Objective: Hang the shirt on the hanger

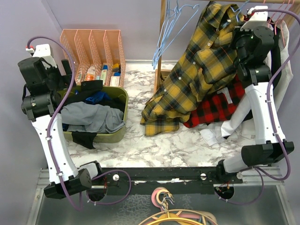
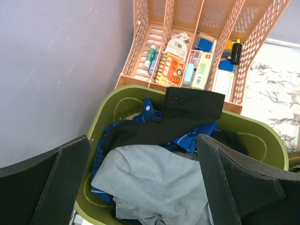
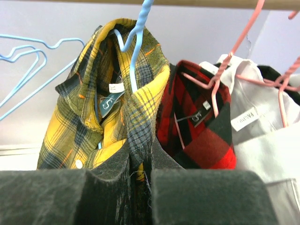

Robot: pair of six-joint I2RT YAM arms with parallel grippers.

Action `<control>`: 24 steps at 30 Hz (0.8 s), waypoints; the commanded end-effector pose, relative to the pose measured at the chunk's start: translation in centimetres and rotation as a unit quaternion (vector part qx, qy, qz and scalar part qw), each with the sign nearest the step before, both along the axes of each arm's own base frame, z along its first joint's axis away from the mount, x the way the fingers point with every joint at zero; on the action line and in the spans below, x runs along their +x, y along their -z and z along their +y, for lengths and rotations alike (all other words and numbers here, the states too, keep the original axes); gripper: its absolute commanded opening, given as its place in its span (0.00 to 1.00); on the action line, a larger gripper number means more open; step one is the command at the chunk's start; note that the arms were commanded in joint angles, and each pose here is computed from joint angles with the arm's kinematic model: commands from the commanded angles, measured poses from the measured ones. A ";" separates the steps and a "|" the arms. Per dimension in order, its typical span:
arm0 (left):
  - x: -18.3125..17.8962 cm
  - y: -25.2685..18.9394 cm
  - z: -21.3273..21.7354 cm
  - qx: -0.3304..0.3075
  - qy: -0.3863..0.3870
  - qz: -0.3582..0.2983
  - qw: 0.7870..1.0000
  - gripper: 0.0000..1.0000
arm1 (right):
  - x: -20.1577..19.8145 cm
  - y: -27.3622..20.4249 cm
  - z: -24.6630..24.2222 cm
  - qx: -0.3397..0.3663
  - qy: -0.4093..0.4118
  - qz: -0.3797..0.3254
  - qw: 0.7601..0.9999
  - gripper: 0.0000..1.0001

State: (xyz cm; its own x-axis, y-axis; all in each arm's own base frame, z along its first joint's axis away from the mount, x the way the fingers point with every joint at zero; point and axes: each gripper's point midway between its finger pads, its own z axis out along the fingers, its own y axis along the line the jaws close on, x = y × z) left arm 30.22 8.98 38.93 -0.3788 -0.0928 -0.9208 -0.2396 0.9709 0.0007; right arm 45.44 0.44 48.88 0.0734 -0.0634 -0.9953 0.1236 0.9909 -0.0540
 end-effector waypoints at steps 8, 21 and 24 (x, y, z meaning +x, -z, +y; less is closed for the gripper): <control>0.2 -1.1 2.2 0.006 -0.064 -0.018 0.998 0.99 | 2.9 -3.3 0.5 0.016 -0.057 -0.050 0.997 0.01; 1.2 0.4 1.7 -0.006 -0.041 0.002 0.999 0.99 | 3.3 1.8 0.2 0.034 -0.046 0.008 0.998 0.01; 1.4 0.6 1.7 -0.007 -0.038 0.005 0.999 0.99 | 2.4 2.4 -0.1 0.042 -0.040 0.016 0.998 0.01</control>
